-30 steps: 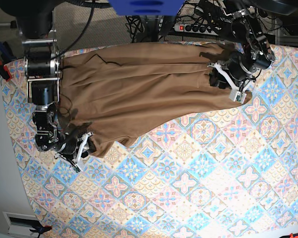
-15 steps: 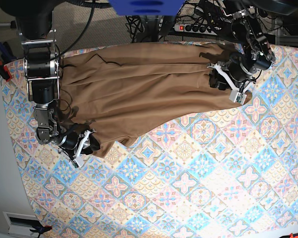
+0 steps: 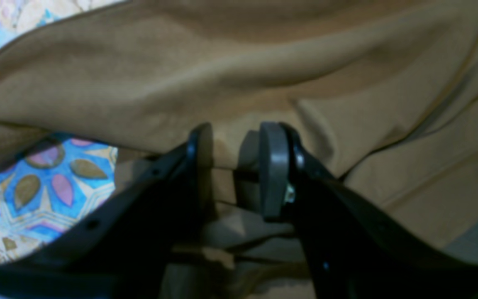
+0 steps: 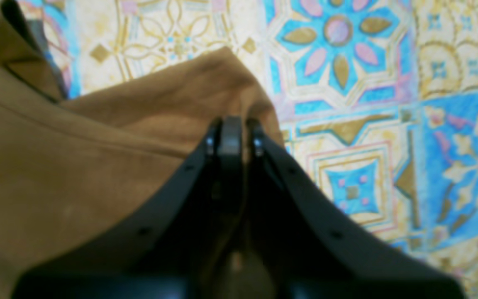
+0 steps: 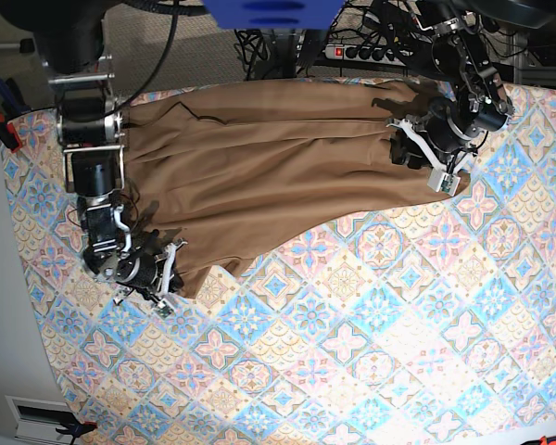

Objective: Layout the t-shirt on the table in an organized manner, then fold the t-shirt properly
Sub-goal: 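Grasp the hem corner with the right gripper and pull it outward, then regrasp the shirt end with the left gripper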

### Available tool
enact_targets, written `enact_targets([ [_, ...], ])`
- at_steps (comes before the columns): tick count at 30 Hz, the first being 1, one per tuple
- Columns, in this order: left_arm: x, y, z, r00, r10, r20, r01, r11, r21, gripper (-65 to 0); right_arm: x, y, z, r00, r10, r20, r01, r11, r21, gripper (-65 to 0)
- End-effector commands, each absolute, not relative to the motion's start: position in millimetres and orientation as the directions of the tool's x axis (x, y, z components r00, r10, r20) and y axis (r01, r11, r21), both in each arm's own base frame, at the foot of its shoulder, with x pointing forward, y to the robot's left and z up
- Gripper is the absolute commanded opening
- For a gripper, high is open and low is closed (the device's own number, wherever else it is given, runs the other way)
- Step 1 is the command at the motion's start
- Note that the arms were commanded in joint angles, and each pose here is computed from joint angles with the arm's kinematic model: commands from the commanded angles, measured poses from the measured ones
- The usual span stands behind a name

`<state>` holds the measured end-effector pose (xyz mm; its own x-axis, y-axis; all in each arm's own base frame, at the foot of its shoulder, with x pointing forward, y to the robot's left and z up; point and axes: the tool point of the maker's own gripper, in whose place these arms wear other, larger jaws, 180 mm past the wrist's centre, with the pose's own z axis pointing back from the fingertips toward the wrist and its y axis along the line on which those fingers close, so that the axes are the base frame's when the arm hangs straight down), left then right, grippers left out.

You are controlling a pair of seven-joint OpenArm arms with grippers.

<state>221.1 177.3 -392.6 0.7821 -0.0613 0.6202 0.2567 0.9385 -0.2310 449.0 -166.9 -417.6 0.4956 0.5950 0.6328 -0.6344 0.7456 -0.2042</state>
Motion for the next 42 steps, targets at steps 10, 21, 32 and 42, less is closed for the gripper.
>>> enact_targets([
  [10, 273.6, 176.7, -327.2, 0.613, -0.095, 0.785, 0.314, 0.94, -0.131, -46.2, 489.7, -167.3, -331.6, 0.354, 0.662, 0.66, -0.582, 0.709, -0.399, -65.0],
  [21, 282.2, 206.3, -300.7, 0.556, -0.087, 0.827, 0.248, 0.967, -0.065, -46.1, 455.3, -167.8, -377.6, 0.418, 0.661, 0.623, -0.617, 0.71, -0.34, -65.0],
  [32, 267.4, 278.4, -315.2, 0.605, 0.015, 0.796, 0.055, 0.997, -0.061, -45.7, 454.4, -167.6, -378.5, 0.419, 0.661, 0.622, -0.617, 0.71, -0.339, -65.0],
  [42, 266.5, 311.2, -343.6, 0.679, 0.047, 0.733, 0.024, 0.996, -0.087, -45.6, 454.5, -167.8, -378.4, 0.419, 0.661, 0.623, -0.616, 0.711, -0.34, -65.0],
])
